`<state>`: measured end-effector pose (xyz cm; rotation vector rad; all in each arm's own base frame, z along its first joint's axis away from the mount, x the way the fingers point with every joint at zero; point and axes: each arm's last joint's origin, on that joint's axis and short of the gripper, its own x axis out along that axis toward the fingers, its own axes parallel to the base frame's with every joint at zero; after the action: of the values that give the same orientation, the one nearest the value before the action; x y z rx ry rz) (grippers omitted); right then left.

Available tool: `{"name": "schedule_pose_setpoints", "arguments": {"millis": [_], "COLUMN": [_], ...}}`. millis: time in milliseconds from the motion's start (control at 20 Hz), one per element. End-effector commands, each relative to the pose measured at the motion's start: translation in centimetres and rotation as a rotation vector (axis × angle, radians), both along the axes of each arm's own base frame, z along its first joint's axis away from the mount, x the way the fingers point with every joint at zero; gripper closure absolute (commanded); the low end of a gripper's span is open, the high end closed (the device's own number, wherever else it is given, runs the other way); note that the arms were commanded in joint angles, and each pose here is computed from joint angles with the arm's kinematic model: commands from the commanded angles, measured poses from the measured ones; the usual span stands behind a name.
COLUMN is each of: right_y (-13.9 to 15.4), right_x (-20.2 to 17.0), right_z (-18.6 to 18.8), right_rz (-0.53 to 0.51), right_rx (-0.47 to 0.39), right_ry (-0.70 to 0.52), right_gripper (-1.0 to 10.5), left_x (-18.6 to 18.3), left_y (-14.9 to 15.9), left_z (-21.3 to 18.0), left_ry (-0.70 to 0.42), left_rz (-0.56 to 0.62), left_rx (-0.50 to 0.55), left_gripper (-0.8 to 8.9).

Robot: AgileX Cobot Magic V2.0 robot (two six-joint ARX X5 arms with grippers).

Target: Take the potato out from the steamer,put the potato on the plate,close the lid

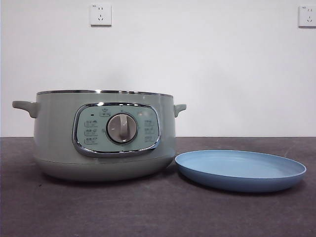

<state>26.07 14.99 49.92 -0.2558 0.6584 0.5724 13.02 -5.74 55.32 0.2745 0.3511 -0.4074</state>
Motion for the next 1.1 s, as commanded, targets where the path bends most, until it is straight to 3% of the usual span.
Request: {"name": "schedule_pose_setpoints", "arguments": {"millis": [50,250,450,850,1100], "right_y": [-1.9,-4.2,-4.5,-2.7,-1.8], "right_x": [-0.1,0.4,2.0,5.1,5.6], "right_z": [0.5,0.7,-1.8,-14.6,-22.9], "right_rz": [-0.091,-0.179,-0.210,-0.203,-0.194], "right_rx": [0.033,0.046,0.013,-0.174,-0.152], "right_ry": [0.012,0.011,0.116,0.490,0.564], "right_gripper": [9.6,9.6,9.6,9.6,9.6], "left_x": [0.8,3.3,4.6,4.8,4.7], "left_y": [-0.6,-1.9,-2.5,-2.6,-2.7], "left_z": [0.5,-0.3,-0.8,-0.9,-0.9], "left_ry": [-0.051,0.010,0.039,0.040,0.046], "left_rz": [-0.071,-0.134,-0.136,-0.136,-0.181], "left_rx": [-0.028,-0.027,-0.016,-0.016,-0.035], "left_gripper": [8.22,8.22,8.22,8.22,8.22]}}
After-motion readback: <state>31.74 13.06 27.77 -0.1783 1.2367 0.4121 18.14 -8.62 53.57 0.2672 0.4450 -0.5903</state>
